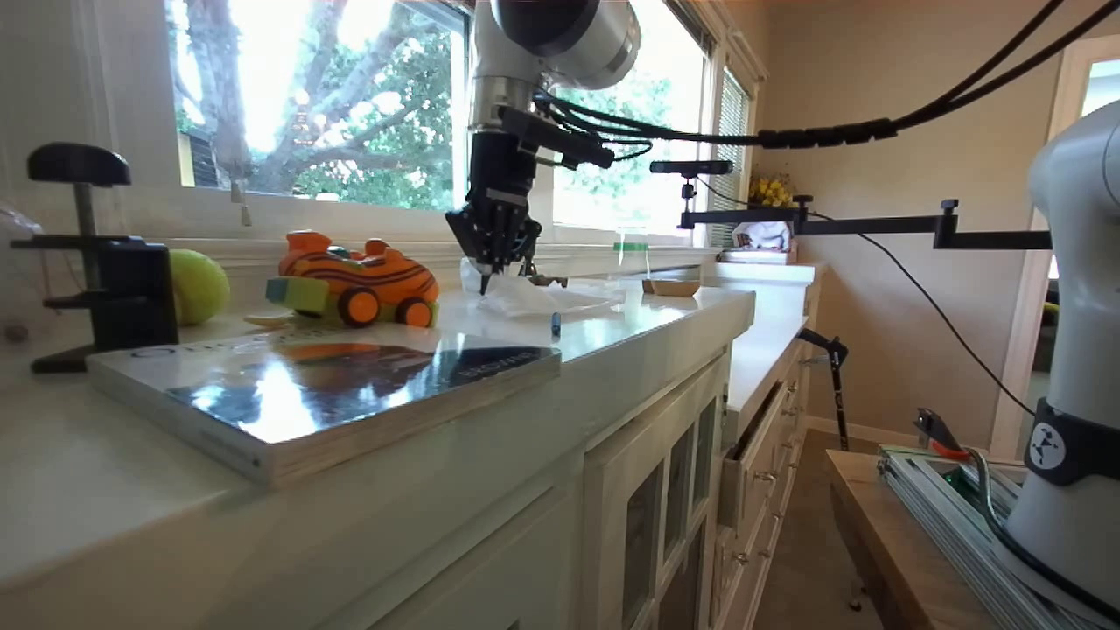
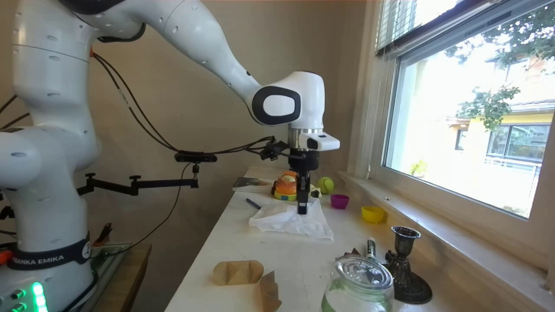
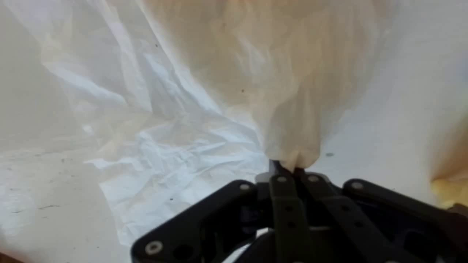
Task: Use the paper towel to wipe the surface
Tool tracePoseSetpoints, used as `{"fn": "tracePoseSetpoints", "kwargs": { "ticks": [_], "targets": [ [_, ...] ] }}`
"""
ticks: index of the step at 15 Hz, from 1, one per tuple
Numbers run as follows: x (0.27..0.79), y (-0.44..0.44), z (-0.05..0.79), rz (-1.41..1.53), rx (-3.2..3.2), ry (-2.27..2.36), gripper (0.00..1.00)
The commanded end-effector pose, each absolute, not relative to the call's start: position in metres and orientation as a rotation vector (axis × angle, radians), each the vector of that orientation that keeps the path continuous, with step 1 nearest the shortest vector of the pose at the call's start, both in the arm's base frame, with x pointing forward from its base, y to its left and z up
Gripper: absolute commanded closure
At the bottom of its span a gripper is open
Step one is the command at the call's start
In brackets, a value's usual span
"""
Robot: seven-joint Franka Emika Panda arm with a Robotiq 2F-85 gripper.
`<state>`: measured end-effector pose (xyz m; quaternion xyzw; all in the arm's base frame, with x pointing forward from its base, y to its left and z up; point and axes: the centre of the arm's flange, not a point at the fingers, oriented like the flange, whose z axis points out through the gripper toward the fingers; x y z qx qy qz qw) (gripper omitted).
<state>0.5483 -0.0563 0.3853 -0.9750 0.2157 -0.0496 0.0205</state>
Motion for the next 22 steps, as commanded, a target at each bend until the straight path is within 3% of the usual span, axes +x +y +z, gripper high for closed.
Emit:
{"fn": "tracePoseSetpoints", "kwargs": {
  "ticks": [1, 4, 5, 6, 16, 22],
  "targets": [
    [0.541, -0.069, 0.401, -0.134, -3.059, 0.658, 0.98],
    [0.541, -0.072, 0.401, -0.131, -3.059, 0.656, 0.98],
    [0.542, -0.072, 0.401, -0.135, -3.052, 0.675, 0.73],
    [0.542, -0.072, 0.403, -0.139, -3.047, 0.67, 0.72],
    [0.531, -0.065, 0.467, -0.245, -3.02, 0.628, 0.03],
    [0.519, -0.064, 0.511, -0.112, -2.964, 0.497, 0.0]
  ]
}}
